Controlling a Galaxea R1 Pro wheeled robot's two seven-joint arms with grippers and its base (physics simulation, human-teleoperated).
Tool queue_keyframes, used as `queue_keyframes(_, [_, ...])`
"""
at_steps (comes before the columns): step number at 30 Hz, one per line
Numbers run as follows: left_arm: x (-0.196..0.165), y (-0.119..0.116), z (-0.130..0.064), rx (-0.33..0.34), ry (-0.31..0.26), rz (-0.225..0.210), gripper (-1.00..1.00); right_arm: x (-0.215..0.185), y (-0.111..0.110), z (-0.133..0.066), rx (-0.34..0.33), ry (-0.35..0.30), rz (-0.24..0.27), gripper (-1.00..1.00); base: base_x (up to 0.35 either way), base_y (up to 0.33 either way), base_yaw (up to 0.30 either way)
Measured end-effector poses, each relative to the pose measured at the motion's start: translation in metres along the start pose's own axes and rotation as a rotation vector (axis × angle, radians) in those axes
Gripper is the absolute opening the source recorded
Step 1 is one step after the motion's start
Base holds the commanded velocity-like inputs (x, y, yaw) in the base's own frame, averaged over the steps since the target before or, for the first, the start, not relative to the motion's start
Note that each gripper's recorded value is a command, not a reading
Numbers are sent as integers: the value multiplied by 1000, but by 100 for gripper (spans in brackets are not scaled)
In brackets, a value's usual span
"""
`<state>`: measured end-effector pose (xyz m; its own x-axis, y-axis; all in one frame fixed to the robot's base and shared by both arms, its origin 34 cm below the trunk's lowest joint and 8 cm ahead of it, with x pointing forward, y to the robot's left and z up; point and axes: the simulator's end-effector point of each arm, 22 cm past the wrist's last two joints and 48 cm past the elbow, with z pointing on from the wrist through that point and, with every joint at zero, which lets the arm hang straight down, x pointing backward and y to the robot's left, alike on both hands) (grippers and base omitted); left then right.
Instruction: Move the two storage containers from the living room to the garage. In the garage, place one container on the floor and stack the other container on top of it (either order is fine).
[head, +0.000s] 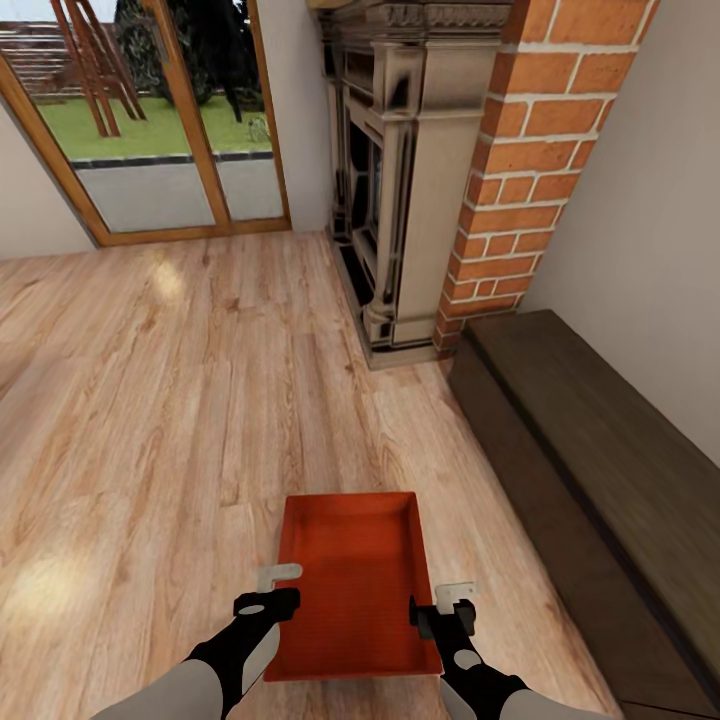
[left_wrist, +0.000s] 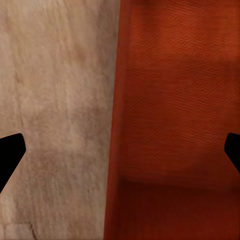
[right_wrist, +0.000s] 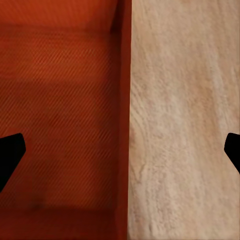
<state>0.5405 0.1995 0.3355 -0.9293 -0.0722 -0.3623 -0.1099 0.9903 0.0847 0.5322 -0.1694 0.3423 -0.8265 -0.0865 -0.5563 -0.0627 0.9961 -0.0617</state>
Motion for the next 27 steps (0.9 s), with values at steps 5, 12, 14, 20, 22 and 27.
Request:
queue_keyframes(5, [5, -1, 9, 0, 0, 0, 100, 7, 1, 7, 0, 0, 0, 100, 0, 0, 0])
queue_keyframes(12, [12, -2, 21, 0, 0, 0, 100, 16, 2, 18, 0, -1, 0, 100, 0, 0, 0])
queue_keyframes(14, [14, -2, 25, -1, 0, 0, 100, 19, 2, 21, 0, -1, 0, 100, 0, 0, 0])
queue_keyframes(20, [20, -2, 35, -1, -1, 0, 100, 28, 3, 30, 0, -1, 0, 100, 0, 0, 0])
queue_keyframes(22, [23, -3, 39, -1, -1, 0, 100, 31, 3, 33, 0, -1, 0, 100, 0, 0, 0])
queue_keyframes(27, [28, -3, 48, -1, -2, 0, 100, 38, 4, 41, 0, -2, 0, 100, 0, 0, 0])
